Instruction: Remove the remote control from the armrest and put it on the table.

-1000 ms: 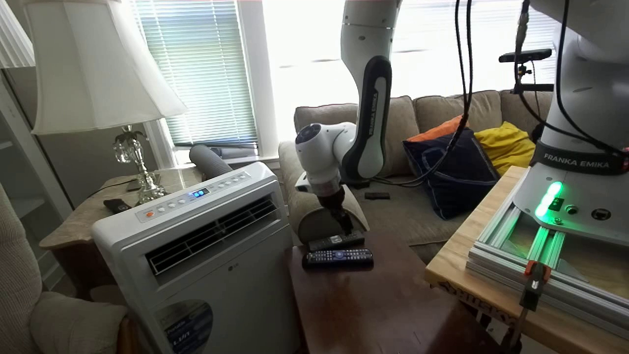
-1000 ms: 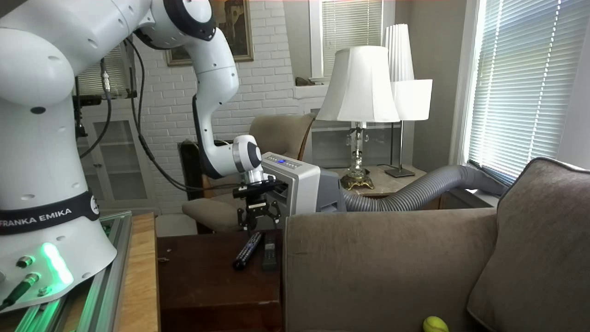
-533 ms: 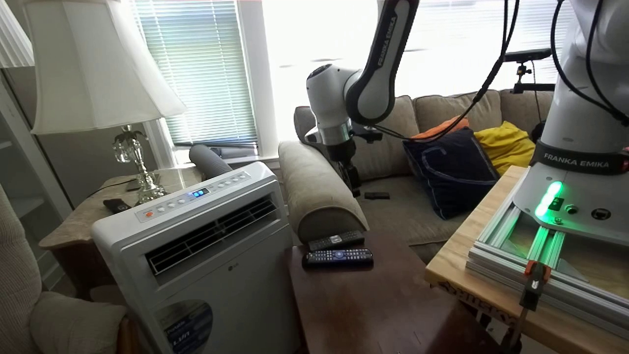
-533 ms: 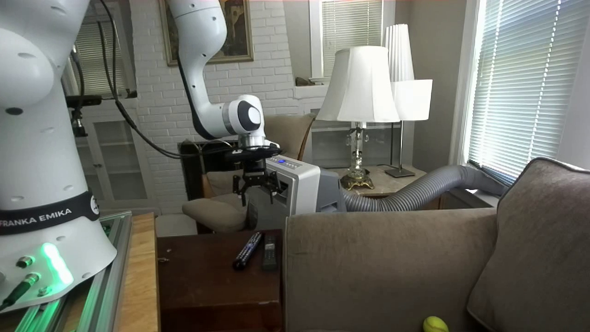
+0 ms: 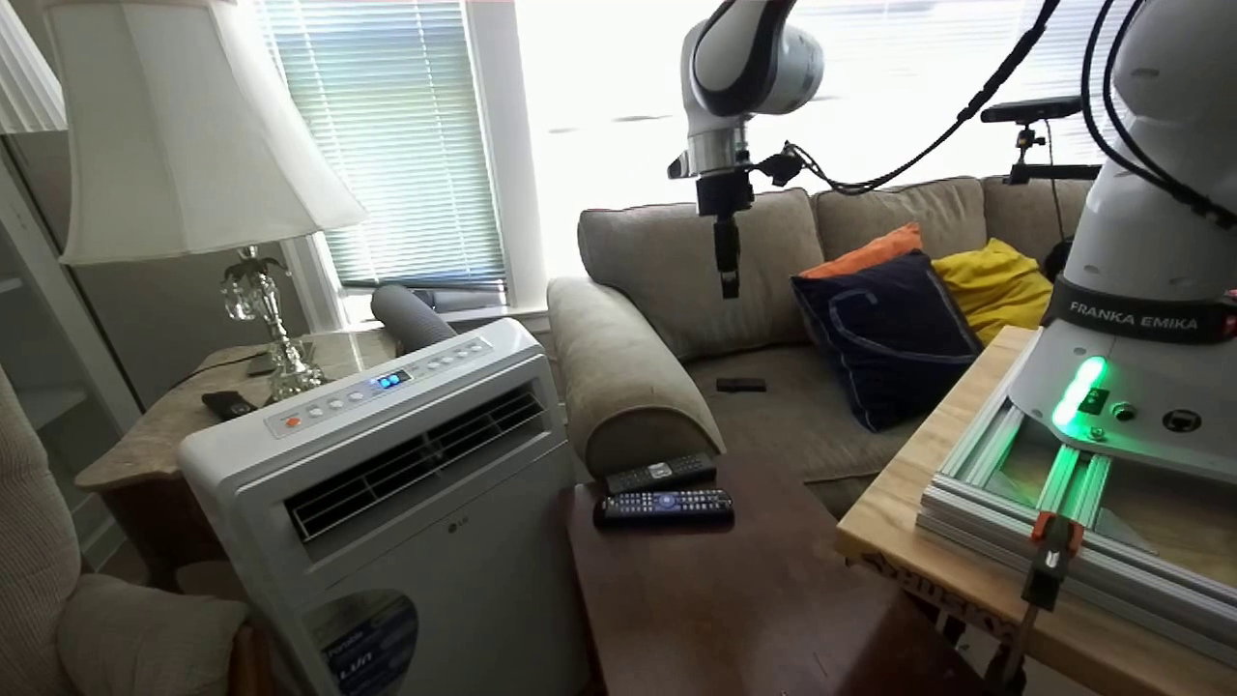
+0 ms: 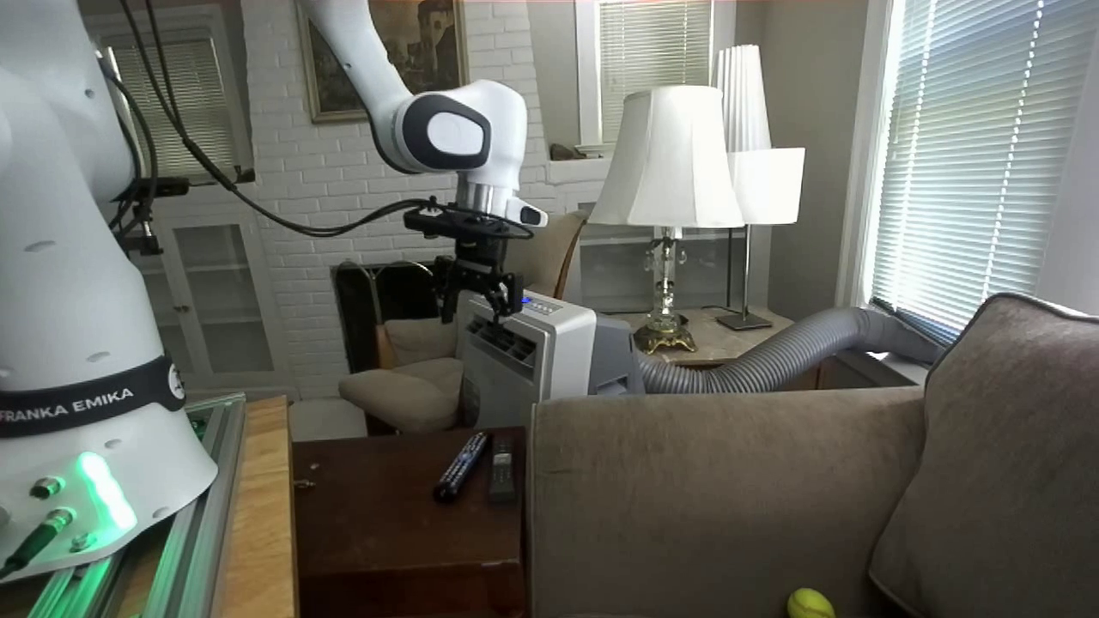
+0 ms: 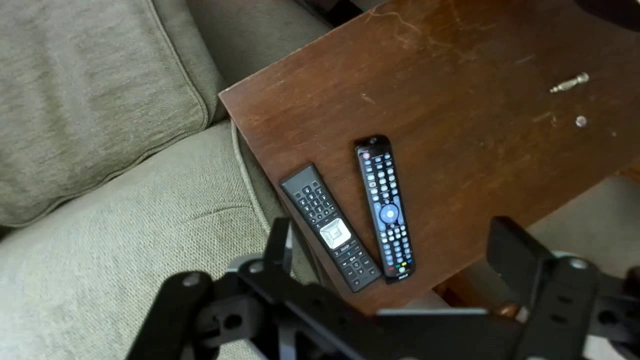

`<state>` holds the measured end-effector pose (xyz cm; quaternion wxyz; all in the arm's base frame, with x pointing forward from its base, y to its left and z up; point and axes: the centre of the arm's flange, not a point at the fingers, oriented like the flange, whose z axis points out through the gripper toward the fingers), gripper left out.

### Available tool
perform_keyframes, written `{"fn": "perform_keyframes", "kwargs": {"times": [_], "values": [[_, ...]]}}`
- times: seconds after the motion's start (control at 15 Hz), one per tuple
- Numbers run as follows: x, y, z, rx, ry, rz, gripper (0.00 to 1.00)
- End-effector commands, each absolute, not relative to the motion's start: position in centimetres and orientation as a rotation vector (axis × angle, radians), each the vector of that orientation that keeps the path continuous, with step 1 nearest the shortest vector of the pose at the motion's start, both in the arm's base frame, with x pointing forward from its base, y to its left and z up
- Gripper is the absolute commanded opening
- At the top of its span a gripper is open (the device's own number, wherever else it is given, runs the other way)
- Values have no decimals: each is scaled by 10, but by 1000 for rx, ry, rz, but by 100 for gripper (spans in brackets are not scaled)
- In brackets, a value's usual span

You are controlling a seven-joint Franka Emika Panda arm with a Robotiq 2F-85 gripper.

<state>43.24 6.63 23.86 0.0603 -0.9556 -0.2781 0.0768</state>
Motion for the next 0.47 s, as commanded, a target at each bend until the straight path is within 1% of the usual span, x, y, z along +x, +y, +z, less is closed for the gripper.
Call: {"fn": "perform_keyframes", "kwargs": {"times": [0.0, 0.07, 0.13, 0.4], "values": [[394, 24, 291, -2974, -564, 160, 100], [396, 18, 290, -3020, -506, 158, 100], [418, 31, 275, -2957, -629, 167, 100], [407, 16, 284, -2987, -524, 143, 100]]}}
